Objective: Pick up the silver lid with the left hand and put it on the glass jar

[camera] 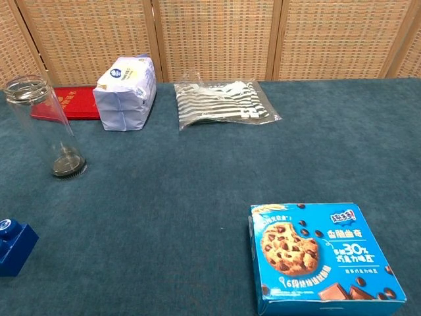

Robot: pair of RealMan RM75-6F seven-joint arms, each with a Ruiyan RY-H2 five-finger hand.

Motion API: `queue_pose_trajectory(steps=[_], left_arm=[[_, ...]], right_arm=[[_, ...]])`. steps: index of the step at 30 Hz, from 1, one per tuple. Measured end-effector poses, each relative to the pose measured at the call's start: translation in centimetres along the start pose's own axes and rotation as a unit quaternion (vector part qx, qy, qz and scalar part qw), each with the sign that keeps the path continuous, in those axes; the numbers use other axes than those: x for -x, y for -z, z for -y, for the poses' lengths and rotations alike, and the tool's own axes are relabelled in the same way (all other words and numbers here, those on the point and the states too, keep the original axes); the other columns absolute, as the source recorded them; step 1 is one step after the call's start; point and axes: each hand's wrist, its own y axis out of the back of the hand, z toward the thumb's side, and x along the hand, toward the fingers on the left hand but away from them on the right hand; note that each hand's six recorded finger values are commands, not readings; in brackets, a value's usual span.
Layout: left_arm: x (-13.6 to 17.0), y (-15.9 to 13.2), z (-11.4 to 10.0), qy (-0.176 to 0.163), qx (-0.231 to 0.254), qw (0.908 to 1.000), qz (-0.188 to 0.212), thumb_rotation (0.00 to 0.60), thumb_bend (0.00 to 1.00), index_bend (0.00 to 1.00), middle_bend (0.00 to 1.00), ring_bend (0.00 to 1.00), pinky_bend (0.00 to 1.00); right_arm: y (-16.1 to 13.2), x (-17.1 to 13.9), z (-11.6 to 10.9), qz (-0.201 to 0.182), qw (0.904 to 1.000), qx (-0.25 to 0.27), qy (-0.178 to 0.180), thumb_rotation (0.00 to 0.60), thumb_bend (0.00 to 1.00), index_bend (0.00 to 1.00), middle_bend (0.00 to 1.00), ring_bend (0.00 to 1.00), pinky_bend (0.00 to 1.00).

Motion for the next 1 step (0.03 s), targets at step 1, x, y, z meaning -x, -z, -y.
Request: queue_pose_trajectory(steps=[1], left_arm=[[0.5,0.24,0.36,0.0,0.001,1.0,-0.002,0.6,0.11,0.0,0.0,0.0,0.0]], right_arm=[[-0.02,-0.04,-0.03,0.0,1.0,0.0,0.001,0.6,0.0,0.0,0.0,0.0,0.0]])
